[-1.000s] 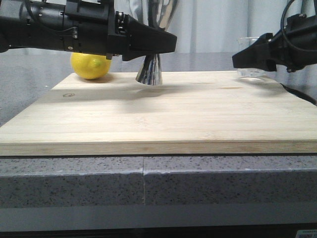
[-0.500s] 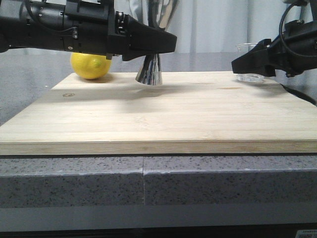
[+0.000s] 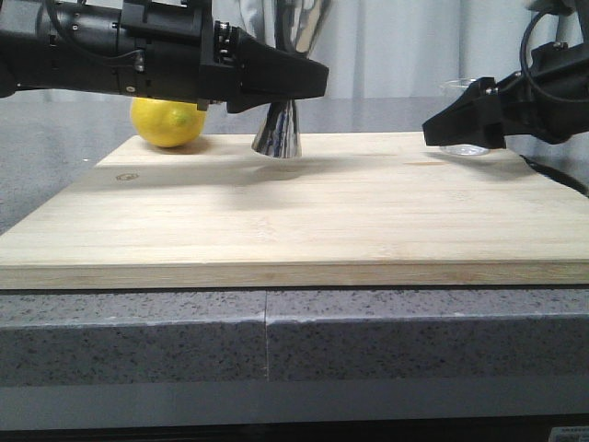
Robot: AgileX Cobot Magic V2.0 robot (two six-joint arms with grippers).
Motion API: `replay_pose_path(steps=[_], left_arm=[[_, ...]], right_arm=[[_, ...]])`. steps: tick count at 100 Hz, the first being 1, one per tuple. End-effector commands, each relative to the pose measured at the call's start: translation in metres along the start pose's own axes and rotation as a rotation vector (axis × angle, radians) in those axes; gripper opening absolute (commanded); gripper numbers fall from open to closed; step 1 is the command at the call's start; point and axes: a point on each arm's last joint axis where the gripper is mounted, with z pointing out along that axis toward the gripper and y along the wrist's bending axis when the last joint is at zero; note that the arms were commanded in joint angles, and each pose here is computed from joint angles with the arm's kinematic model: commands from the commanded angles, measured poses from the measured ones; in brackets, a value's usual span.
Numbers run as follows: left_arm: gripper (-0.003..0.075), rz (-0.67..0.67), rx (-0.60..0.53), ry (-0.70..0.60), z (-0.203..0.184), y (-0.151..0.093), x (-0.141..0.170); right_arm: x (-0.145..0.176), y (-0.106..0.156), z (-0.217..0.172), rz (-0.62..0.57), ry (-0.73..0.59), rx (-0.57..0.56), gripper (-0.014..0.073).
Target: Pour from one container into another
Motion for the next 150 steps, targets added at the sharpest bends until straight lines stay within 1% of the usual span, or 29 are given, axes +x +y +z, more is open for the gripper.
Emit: replay_pose_path(steps=[1, 13, 27, 36, 44, 52, 59, 76, 87, 103, 129, 140, 150], left_arm=[[0.0059, 0.030, 0.042, -0.169, -0.003, -0.007, -0.038], [0.0059, 0.030, 0.042, -0.169, -0.003, -0.007, -0.038], [0.0059, 0.030, 0.042, -0.169, -0.003, -0.007, -0.038], [0.0059, 0.030, 0.042, -0.169, -0.003, -0.007, -0.038], [0.0059, 0.030, 0.042, -0.169, -0.003, -0.007, -0.038], [0.0059, 0.030, 0.042, -0.169, -0.003, -0.007, -0.038], [0.0059, 0.030, 0.042, -0.169, -0.003, -0.007, -0.038], [0.0059, 0.030, 0.042, -0.169, -0.003, -0.007, -0.038], [0.0059, 0.030, 0.042, -0.169, -0.003, -0.007, -0.038], [0.0059, 0.030, 0.042, -0.169, -0.003, -0.007, -0.038], [0.0059, 0.030, 0.042, -0.169, -0.003, -0.007, -0.038], [0.0059, 0.030, 0.042, -0.169, -0.003, -0.007, -0.038], [0.0059, 0.030, 0.042, -0.169, -0.003, -0.007, -0.038]], right_arm=[[-0.027, 0.004, -0.013, -0.031, -0.070, -0.005, 0.0589], [-0.032, 0.006, -0.020, -0.006, -0.024, 0.013, 0.0589], [-0.037, 0.009, -0.033, -0.002, 0.051, 0.052, 0.0589], [-0.044, 0.014, -0.042, -0.002, 0.072, 0.056, 0.0589], [-0.050, 0.018, -0.052, 0.023, 0.088, 0.074, 0.0589], [-0.054, 0.023, -0.061, 0.004, 0.118, 0.080, 0.0589], [-0.057, 0.027, -0.069, 0.025, 0.144, 0.101, 0.0589], [-0.071, 0.039, -0.088, 0.086, 0.084, 0.114, 0.0589], [-0.074, 0.050, -0.100, 0.097, 0.059, 0.093, 0.0588], [-0.075, 0.069, -0.124, 0.110, 0.009, 0.108, 0.0588], [-0.089, 0.099, -0.165, 0.052, -0.123, 0.131, 0.0588], [-0.094, 0.106, -0.175, 0.035, -0.156, 0.135, 0.0588], [-0.094, 0.107, -0.175, 0.034, -0.157, 0.131, 0.0588]])
